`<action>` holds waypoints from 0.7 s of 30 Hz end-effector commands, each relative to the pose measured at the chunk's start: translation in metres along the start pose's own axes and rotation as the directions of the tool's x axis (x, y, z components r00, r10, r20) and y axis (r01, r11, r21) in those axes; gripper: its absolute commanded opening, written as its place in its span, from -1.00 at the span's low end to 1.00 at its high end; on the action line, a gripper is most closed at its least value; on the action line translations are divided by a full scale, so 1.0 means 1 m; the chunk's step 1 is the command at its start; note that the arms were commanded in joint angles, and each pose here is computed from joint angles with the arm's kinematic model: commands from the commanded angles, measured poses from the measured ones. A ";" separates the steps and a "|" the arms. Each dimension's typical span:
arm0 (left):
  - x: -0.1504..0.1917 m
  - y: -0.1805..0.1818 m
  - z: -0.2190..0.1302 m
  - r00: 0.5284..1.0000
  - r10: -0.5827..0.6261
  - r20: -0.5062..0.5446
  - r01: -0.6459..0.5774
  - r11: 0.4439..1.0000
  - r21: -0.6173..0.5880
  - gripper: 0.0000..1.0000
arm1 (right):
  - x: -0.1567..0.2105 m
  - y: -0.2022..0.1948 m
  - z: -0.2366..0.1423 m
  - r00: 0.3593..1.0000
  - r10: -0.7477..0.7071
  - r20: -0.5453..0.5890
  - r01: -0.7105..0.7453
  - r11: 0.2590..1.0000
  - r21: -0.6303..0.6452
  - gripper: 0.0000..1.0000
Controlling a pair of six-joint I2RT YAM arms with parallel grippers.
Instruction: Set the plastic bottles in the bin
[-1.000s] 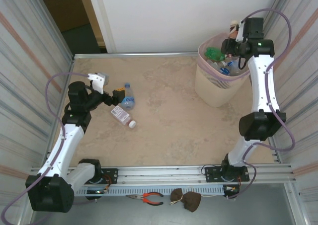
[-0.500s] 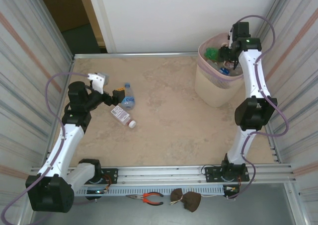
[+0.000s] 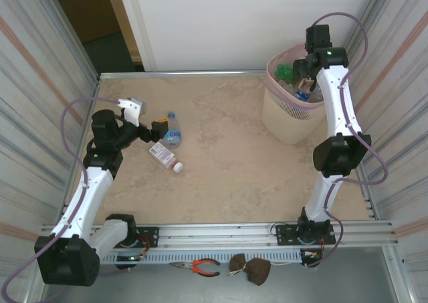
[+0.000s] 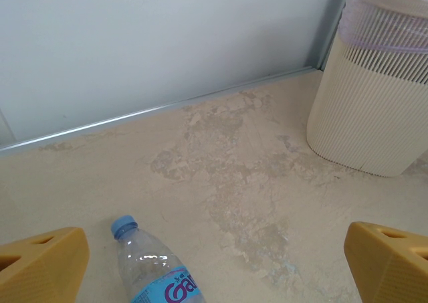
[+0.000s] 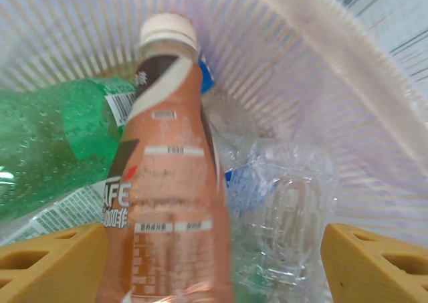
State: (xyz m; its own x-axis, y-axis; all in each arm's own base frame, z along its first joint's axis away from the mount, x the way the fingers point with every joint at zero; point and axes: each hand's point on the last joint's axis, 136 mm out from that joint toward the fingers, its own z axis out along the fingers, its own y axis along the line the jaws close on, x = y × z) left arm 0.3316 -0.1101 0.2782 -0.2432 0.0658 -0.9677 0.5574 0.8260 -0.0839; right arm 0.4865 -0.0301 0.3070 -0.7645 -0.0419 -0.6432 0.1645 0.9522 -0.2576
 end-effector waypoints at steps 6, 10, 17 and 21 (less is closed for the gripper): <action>-0.016 0.001 -0.006 0.999 0.034 0.038 -0.033 0.999 -0.014 0.97 | -0.008 -0.009 -0.025 0.999 -0.009 0.043 0.008 1.000 0.005 0.25; -0.016 0.002 -0.006 0.999 0.035 0.037 -0.034 0.999 -0.017 0.97 | 0.001 0.002 -0.012 1.000 0.015 0.002 -0.015 0.997 -0.071 0.00; -0.018 0.001 -0.008 0.998 0.038 0.043 -0.038 0.999 -0.017 0.97 | 0.032 0.021 0.023 0.991 0.073 -0.110 -0.093 0.977 -0.191 -0.27; -0.018 0.000 -0.008 0.998 0.039 0.045 -0.038 0.999 -0.015 0.97 | 0.039 0.026 0.026 0.988 0.082 -0.129 -0.108 0.972 -0.210 -0.33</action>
State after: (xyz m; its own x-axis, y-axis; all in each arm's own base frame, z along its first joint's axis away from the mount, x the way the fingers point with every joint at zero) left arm 0.3314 -0.1101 0.2786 -0.2421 0.0657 -0.9680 0.5575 0.8260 -0.0834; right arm 0.4859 -0.0267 0.2802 -0.7764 0.0481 -0.6284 0.1312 0.9876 -0.0865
